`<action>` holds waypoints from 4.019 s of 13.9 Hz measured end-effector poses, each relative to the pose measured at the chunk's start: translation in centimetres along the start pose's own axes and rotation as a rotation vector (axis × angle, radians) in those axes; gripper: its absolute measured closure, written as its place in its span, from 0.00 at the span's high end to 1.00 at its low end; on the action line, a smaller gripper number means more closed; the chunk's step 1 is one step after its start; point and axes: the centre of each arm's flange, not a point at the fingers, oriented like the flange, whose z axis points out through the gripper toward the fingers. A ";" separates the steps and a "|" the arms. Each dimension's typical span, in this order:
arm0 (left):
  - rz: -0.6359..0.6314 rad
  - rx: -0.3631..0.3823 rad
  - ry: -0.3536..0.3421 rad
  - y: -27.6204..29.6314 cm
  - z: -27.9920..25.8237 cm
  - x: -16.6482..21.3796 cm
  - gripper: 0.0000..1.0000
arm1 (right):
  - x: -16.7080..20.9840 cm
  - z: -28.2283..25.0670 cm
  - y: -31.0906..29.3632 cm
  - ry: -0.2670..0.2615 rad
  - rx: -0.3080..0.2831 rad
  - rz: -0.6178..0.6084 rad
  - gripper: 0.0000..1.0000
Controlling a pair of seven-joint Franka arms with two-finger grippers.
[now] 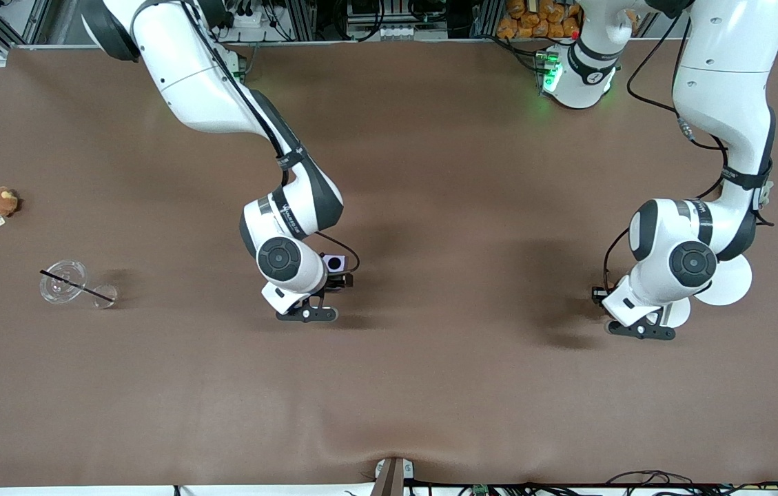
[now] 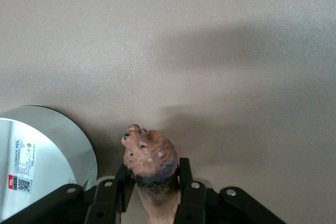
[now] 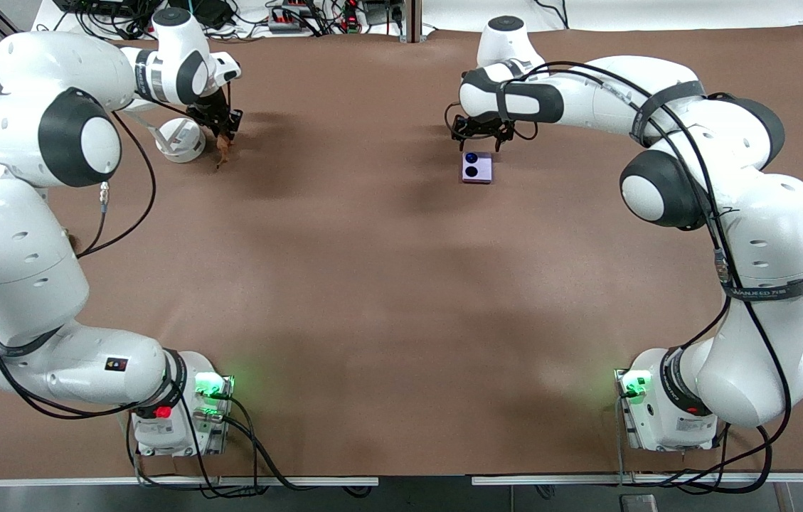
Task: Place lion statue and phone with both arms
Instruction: 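Carry the lion toward the white lamp with the left gripper, then set the lion beside the lamp and raise the left gripper, then carry the phone toward the clear cup with the right gripper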
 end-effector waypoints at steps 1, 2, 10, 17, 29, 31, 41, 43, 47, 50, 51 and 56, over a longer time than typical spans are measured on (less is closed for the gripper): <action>0.002 -0.001 0.003 0.1 -0.1 0.1 0.52 | -0.1 0.3 0.1 -0.006 -0.004 0.007 1.00; 0.004 -0.002 0.008 0.3 -0.2 0.2 0.61 | -0.2 0.7 0.3 -0.013 -0.008 0.017 1.00; -0.012 -0.008 0.094 0.7 -16.7 0.9 1.00 | -1.6 2.2 -1.2 -0.031 -0.024 0.034 1.00; -0.128 -0.018 0.042 -1.2 -37.0 -3.7 1.00 | -1.5 2.6 -0.9 -0.033 -0.030 0.038 1.00; -0.168 -0.074 -0.021 -2.8 -43.0 -11.0 1.00 | -1.0 1.7 0.0 0.001 -0.022 0.051 0.85; -0.157 -0.073 -0.030 -1.8 -42.7 -11.7 1.00 | 0.3 -2.5 2.0 0.029 -0.011 0.087 0.85; -0.169 -0.110 -0.015 -1.7 -42.8 -12.1 1.00 | 0.6 -26.7 27.5 0.009 0.058 0.065 0.85; -0.166 -0.110 -0.015 -1.5 -42.9 -12.1 1.00 | 0.0 -28.1 32.1 0.007 0.040 0.034 0.85; -0.165 -0.110 -0.014 -1.5 -42.8 -12.1 1.00 | -0.9 -27.1 37.2 -0.017 0.025 0.010 0.85; -0.165 -0.110 -0.003 -1.5 -43.0 -12.0 1.00 | -0.8 -22.2 37.2 0.000 0.002 0.003 0.85; -0.166 -0.110 -0.002 -1.5 -43.0 -12.0 1.00 | -0.9 -20.0 37.4 0.017 -0.008 0.003 0.85; -0.184 -0.111 -0.002 -2.5 -42.9 -12.0 1.00 | -1.8 -10.2 39.2 0.079 -0.049 0.006 0.85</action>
